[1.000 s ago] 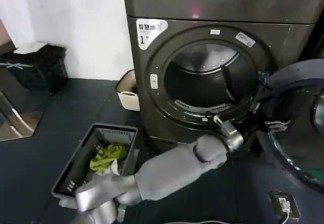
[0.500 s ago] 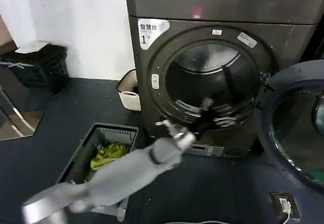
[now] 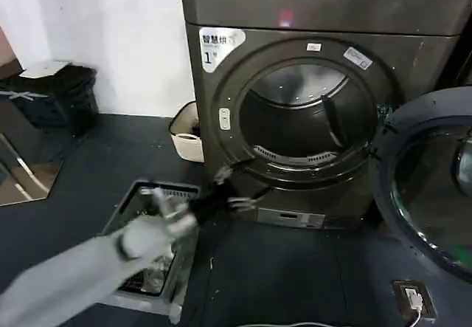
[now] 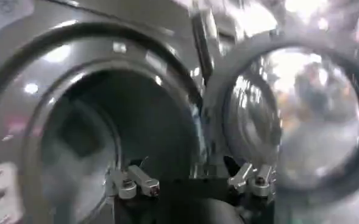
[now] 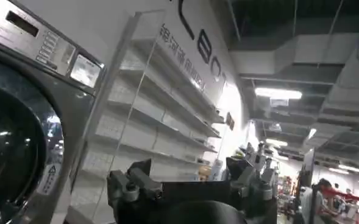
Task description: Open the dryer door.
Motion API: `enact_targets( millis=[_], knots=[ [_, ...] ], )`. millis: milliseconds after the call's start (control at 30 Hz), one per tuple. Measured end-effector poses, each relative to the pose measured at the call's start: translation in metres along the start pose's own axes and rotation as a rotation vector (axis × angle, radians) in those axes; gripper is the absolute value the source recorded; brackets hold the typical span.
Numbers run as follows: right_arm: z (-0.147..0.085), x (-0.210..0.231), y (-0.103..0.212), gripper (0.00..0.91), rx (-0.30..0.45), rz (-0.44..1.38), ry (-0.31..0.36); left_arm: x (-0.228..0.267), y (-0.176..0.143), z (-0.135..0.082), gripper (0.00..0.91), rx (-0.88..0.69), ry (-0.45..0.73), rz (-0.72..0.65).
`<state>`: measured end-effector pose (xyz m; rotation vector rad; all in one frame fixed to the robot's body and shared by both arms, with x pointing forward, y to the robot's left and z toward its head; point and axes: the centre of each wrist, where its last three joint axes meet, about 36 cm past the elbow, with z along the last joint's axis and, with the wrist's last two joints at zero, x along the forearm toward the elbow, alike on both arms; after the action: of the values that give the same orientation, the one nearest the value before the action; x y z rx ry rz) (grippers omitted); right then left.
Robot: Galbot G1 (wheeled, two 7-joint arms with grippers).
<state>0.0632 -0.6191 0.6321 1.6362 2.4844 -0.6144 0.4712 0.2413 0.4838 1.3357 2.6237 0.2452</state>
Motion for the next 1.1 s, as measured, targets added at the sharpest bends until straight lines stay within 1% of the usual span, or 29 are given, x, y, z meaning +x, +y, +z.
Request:
enact_targets(
  millis=[133,267,367,467,533,667,733,833,900,1100],
  knots=[
    [-0.003,-0.002,-0.001,0.907,0.006,0.008,-0.007,0.048,0.018,-0.013,0.907,-0.021,0.122,0.001],
    [-0.003,-0.003,0.001,0.907,0.002,0.011,-0.006,0.091,0.038,-0.026,0.907,-0.065,0.294,-0.005],
    [-0.002,-0.004,0.002,0.907,0.0,0.01,-0.005,0.115,0.053,-0.038,0.907,-0.092,0.429,-0.015],
    [-0.002,-0.005,0.003,0.907,-0.004,0.01,-0.005,0.13,0.059,-0.053,0.907,-0.066,0.533,-0.003],
    [-0.003,-0.007,0.004,0.907,-0.008,0.01,-0.008,0.14,0.064,-0.061,0.907,-0.082,0.621,0.012],
    [-0.004,-0.01,0.004,0.907,-0.011,0.012,-0.011,0.162,0.079,-0.068,0.907,-0.104,0.798,0.032],
    [-0.003,-0.011,0.003,0.907,-0.012,0.012,-0.01,0.172,0.086,-0.069,0.907,-0.142,0.841,0.067],
    [-0.002,-0.012,0.003,0.907,-0.013,0.01,-0.006,0.185,0.095,-0.067,0.907,-0.179,0.94,0.082],
    [-0.003,-0.014,0.003,0.907,-0.013,0.009,-0.007,0.191,0.1,-0.067,0.907,-0.207,0.986,0.102],
    [-0.003,-0.015,0.005,0.907,-0.013,0.001,-0.007,0.206,0.112,-0.071,0.907,-0.264,1.137,0.111]
  ],
)
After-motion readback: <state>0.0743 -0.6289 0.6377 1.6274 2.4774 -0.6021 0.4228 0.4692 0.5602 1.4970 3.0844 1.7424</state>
